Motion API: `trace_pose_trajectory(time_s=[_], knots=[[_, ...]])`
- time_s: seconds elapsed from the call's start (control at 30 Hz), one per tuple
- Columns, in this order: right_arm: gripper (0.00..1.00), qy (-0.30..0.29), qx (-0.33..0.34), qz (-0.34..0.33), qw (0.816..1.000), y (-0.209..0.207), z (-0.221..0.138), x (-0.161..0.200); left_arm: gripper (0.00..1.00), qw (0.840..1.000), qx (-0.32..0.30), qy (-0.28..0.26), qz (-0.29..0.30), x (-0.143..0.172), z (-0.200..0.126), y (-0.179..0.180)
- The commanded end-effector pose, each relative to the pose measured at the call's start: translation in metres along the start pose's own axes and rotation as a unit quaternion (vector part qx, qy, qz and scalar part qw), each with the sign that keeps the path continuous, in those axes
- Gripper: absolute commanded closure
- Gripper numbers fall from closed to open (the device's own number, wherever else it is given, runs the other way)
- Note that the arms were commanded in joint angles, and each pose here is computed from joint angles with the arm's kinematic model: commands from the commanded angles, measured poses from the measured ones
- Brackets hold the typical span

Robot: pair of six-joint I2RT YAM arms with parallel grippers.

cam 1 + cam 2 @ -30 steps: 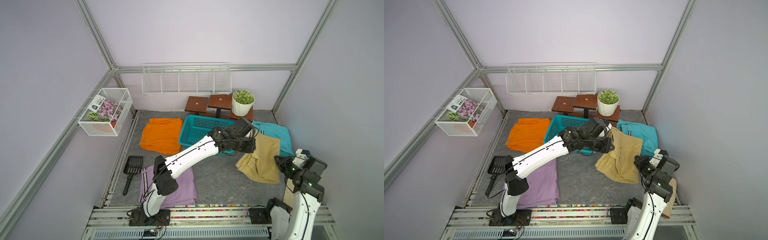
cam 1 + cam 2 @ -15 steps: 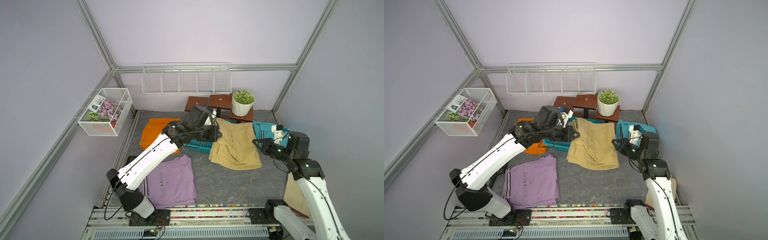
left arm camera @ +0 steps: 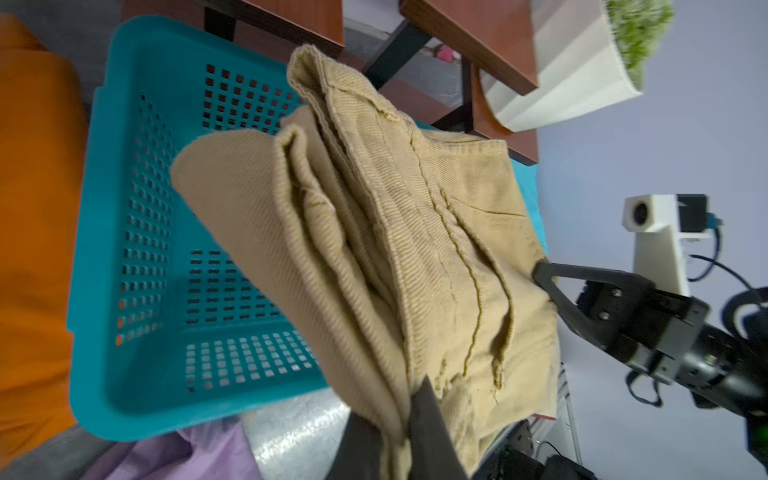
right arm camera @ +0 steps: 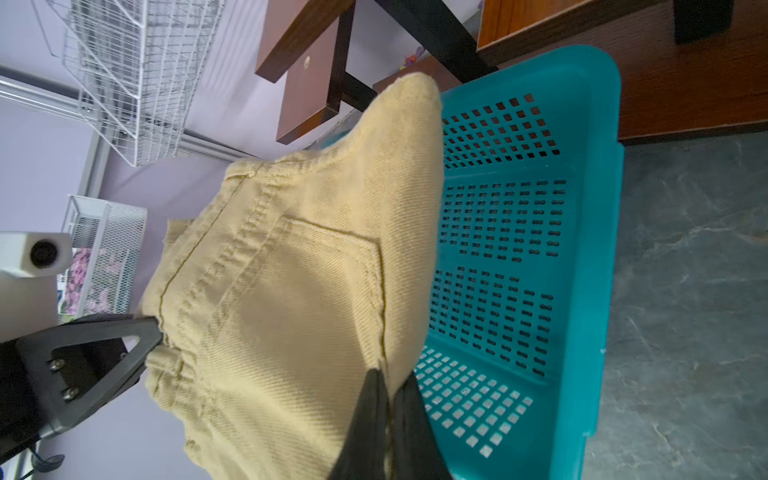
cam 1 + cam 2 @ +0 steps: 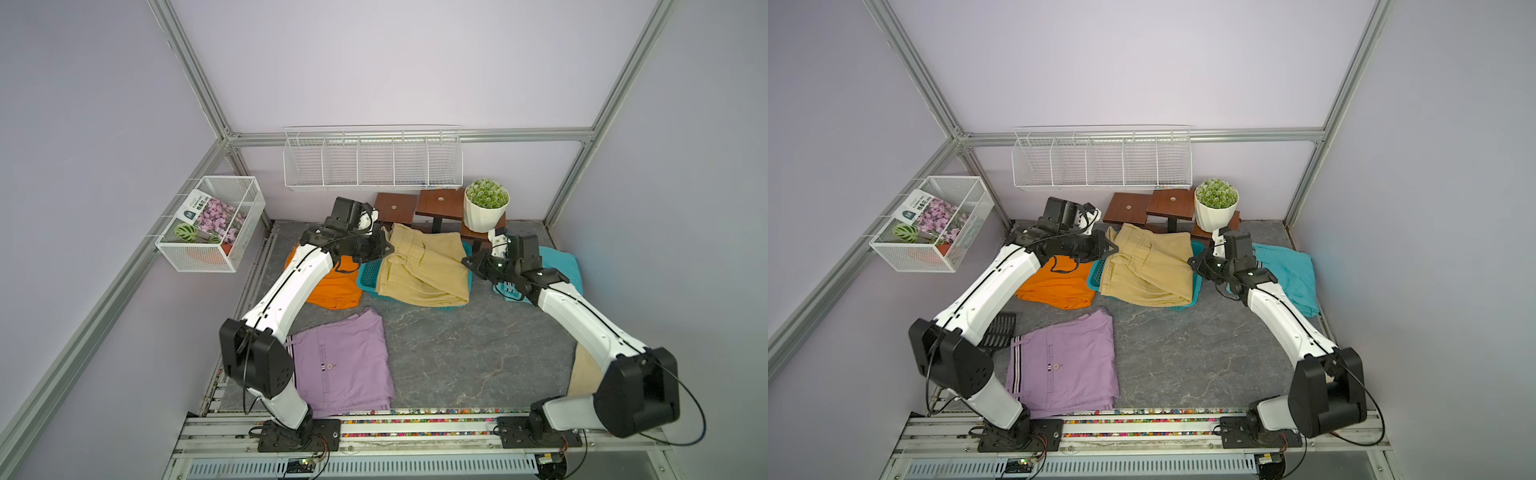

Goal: Put the folded long pants in the basket
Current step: Move the basket to the center of the board.

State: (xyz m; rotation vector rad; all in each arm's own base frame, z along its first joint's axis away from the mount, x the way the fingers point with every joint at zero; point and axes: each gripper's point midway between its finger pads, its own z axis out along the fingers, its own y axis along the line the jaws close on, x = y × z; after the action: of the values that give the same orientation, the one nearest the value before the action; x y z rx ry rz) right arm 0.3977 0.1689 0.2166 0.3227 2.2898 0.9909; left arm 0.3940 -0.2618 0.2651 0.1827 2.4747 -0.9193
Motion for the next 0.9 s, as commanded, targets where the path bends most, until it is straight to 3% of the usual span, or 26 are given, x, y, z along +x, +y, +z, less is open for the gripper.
trace_pose_trajectory(time_s=[0.0,0.2,0.43,0.6,0.7,0.87], knots=[[1.0,-0.053,0.0,-0.018,0.998,0.006,0.01,-0.032,1.0,0.996,0.001,-0.064,0.063,-0.046,-0.006,-0.01],[1.0,-0.036,0.03,-0.022,0.999,-0.014,0.051,-0.025,1.0,0.995,0.002,-0.053,0.087,-0.052,0.024,0.0],[1.0,-0.015,0.081,-0.037,0.996,-0.035,0.072,0.002,1.0,0.997,-0.04,-0.02,0.056,-0.026,0.064,0.054],[1.0,-0.002,0.115,-0.043,0.992,-0.043,0.057,0.024,1.0,1.0,-0.01,-0.002,-0.028,0.006,0.07,0.075],[1.0,-0.012,0.144,-0.048,0.988,-0.055,0.032,0.036,1.0,0.998,0.025,-0.008,-0.062,0.03,0.061,0.067],[1.0,-0.011,0.168,-0.056,0.984,-0.075,0.001,0.06,1.0,0.996,0.022,0.006,-0.085,0.076,0.053,0.068]])
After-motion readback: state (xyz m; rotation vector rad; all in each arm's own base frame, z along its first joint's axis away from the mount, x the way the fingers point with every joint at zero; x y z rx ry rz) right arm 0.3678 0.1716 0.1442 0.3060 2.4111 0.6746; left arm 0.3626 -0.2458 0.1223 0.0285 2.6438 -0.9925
